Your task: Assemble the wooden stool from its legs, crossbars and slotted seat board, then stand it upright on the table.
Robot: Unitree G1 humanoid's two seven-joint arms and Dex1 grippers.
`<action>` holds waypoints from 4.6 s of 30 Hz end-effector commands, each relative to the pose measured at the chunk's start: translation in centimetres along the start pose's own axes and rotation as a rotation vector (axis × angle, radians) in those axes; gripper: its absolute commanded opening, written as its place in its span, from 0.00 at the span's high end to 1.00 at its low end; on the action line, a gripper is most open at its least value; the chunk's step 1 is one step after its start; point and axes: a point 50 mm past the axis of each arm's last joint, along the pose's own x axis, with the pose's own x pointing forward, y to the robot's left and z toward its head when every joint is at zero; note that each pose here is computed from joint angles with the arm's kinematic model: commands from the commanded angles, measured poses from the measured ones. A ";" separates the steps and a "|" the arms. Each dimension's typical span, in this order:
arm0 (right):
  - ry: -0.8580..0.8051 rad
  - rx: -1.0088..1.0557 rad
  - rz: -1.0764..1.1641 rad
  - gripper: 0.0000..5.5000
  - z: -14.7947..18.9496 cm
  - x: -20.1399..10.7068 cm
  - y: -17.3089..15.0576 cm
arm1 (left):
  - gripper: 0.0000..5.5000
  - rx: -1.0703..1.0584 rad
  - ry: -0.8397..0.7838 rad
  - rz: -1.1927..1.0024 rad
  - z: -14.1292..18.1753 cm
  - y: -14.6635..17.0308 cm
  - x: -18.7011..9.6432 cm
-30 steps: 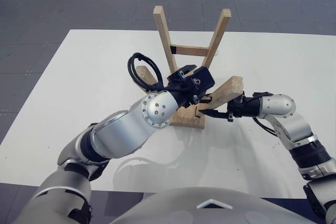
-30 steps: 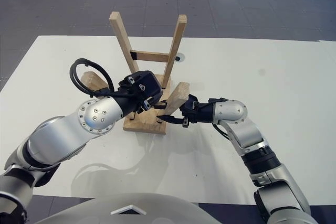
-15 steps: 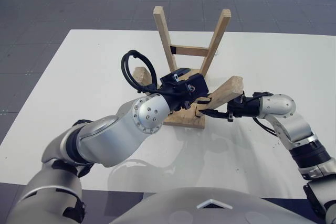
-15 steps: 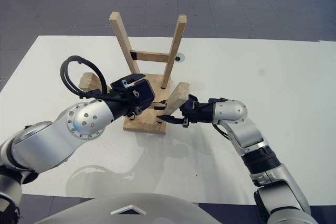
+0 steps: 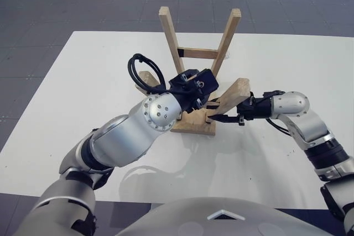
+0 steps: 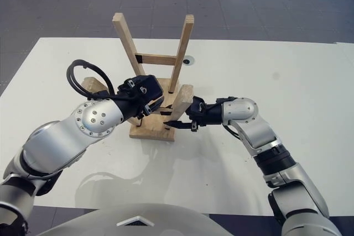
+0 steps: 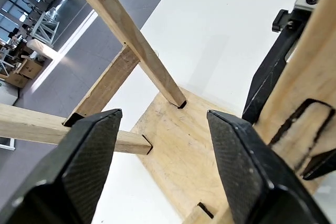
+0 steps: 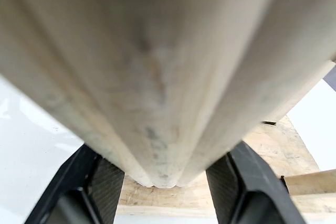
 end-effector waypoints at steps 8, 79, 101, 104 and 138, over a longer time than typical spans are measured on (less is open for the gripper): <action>0.783 0.649 0.195 0.63 -15.6 -4.8 10.9 | 0.45 -0.600 -0.509 0.308 6.6 12.3 -6.5; 0.581 0.243 0.179 0.63 -11.1 -3.7 8.5 | 0.45 -0.476 -0.278 -0.389 -1.0 -2.4 -3.3; 0.464 0.175 0.228 0.63 -9.9 -2.6 6.3 | 0.45 -0.478 0.077 -0.040 -11.0 3.9 -4.3; 0.430 0.139 0.169 0.56 -9.1 -2.0 4.1 | 0.45 -0.480 0.076 -0.042 -11.0 3.8 -4.2; 0.444 0.060 -0.398 0.10 -3.5 -0.1 2.1 | 0.45 -0.425 0.274 -0.181 -16.1 -2.1 -1.7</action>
